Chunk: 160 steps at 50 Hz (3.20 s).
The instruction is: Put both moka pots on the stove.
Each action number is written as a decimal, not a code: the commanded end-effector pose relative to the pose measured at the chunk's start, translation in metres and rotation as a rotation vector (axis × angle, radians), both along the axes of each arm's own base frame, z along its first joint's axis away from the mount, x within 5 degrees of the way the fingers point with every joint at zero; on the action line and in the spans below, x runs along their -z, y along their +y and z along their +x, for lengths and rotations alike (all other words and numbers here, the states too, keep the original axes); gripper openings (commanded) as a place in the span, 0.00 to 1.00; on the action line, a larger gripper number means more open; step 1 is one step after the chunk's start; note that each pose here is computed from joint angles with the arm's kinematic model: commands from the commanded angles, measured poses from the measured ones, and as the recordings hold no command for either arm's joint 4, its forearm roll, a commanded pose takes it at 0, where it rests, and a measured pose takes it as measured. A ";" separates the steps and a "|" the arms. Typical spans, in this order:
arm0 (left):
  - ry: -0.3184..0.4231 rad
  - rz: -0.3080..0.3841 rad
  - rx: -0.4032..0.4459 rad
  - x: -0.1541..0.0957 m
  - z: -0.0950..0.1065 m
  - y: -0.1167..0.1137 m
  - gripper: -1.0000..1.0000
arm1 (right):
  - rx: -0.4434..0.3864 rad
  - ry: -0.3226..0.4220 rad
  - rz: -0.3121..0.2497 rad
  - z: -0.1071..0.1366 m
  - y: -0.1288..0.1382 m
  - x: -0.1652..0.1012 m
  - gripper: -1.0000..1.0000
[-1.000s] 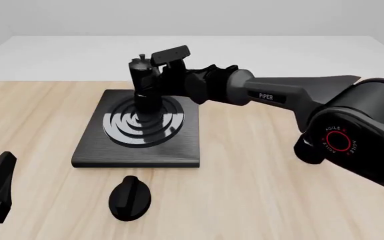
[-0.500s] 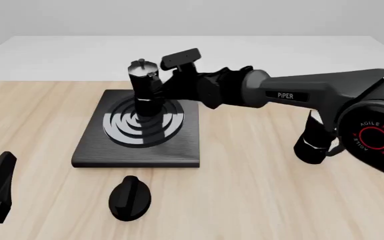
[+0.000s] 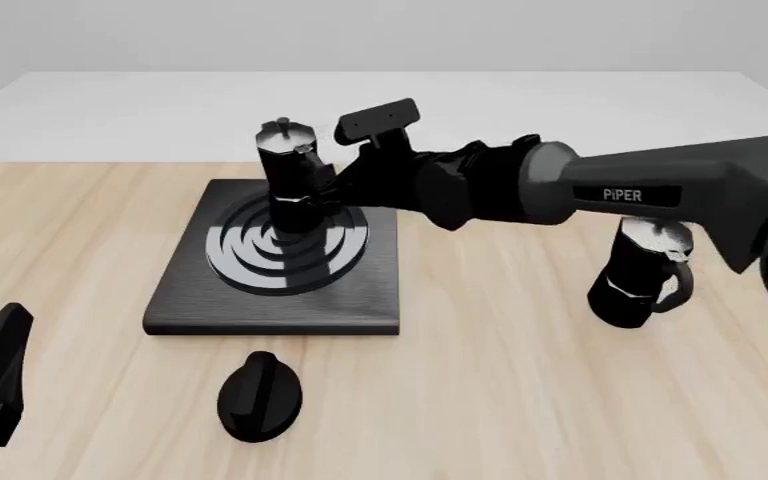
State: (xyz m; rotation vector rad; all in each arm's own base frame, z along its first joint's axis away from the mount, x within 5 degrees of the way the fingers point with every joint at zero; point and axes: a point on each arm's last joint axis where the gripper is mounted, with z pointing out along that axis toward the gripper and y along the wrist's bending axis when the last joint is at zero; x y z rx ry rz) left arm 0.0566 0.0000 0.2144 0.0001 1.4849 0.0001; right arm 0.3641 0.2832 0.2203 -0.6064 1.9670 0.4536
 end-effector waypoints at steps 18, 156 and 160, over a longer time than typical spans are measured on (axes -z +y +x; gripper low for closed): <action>0.000 0.000 0.000 0.000 0.000 0.000 1.00 | -0.024 -0.045 0.048 -0.067 -0.038 -0.031 1.00; 0.000 0.000 0.000 0.000 0.000 0.000 1.00 | 0.771 -0.139 -0.070 -0.207 -0.307 -0.032 1.00; 0.000 0.000 0.000 0.000 0.000 0.000 1.00 | 0.769 -0.128 -0.068 -0.201 -0.308 -0.027 1.00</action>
